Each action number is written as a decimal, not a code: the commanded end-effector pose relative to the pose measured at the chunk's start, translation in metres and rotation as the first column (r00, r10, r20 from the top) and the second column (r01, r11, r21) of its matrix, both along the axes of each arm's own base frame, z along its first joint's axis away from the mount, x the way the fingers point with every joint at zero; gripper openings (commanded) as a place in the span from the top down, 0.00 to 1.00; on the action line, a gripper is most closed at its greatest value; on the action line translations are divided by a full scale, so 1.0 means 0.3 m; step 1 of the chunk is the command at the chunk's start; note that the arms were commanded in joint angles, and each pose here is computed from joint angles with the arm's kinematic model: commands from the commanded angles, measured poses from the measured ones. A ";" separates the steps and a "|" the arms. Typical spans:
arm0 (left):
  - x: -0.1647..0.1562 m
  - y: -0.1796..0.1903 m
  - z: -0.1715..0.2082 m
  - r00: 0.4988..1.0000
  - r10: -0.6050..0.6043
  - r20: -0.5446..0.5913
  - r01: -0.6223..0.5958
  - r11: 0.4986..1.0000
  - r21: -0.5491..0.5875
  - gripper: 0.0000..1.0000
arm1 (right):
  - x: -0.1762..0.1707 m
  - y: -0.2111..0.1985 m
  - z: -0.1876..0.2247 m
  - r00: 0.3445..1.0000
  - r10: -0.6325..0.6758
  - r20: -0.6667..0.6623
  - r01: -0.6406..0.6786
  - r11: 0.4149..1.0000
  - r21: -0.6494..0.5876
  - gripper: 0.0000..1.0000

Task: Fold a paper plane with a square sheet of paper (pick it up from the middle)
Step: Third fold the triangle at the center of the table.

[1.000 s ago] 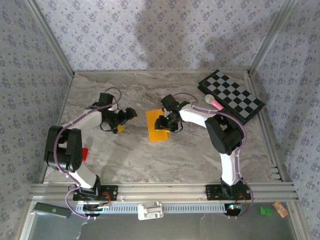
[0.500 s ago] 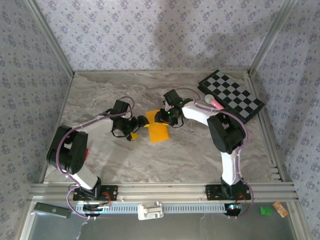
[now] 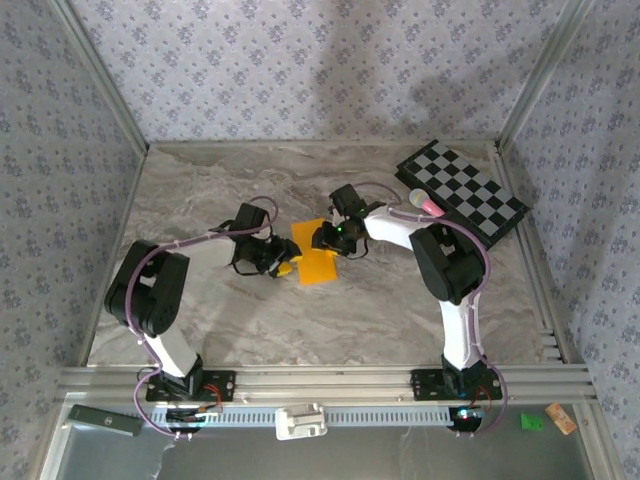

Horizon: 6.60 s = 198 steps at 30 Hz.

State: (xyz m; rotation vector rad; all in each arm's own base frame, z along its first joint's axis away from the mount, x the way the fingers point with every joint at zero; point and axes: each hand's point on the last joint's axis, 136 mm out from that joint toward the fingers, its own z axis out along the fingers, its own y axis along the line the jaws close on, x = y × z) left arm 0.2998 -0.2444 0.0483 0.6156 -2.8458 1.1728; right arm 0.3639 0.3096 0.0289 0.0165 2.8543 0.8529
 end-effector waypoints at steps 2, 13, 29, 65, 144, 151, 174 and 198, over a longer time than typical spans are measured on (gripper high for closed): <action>0.004 -0.030 -0.018 0.999 -0.034 0.000 0.034 0.999 -0.012 0.61 | -0.055 -0.074 -0.105 0.995 -0.042 -0.087 0.034 0.995 -0.092 0.58; 0.016 -0.052 -0.049 0.997 -0.079 -0.002 0.079 0.997 -0.005 0.62 | -0.059 -0.074 -0.116 0.994 -0.045 -0.100 0.036 0.995 -0.093 0.58; 0.033 -0.084 0.003 0.987 -0.150 0.059 0.152 0.988 -0.041 0.63 | -0.058 -0.080 -0.128 0.992 -0.054 -0.117 0.042 0.994 -0.101 0.58; 0.114 -0.080 -0.014 0.975 -0.176 0.138 0.190 0.977 -0.097 0.77 | -0.041 -0.070 -0.094 0.995 -0.040 -0.093 0.033 0.997 -0.069 0.59; 0.128 -0.035 0.001 0.996 -0.069 -0.050 0.071 0.996 0.051 0.81 | -0.245 0.067 0.178 0.234 0.634 0.737 -0.431 0.747 -0.505 0.83; 0.182 0.072 0.077 0.998 -0.038 0.046 0.031 0.990 0.137 0.65 | -0.283 0.099 0.104 0.379 0.644 0.665 -0.581 0.724 -0.372 0.89; 0.244 -0.108 -0.081 0.973 -0.227 -0.034 0.229 0.959 0.169 0.84 | -0.280 0.122 0.098 0.568 0.514 0.642 -0.574 0.807 -0.137 1.00; 0.212 -0.101 -0.162 0.952 -0.288 -0.102 0.304 0.926 0.225 0.95 | -0.105 -0.016 0.034 0.694 0.413 0.590 -0.283 0.910 -0.303 1.00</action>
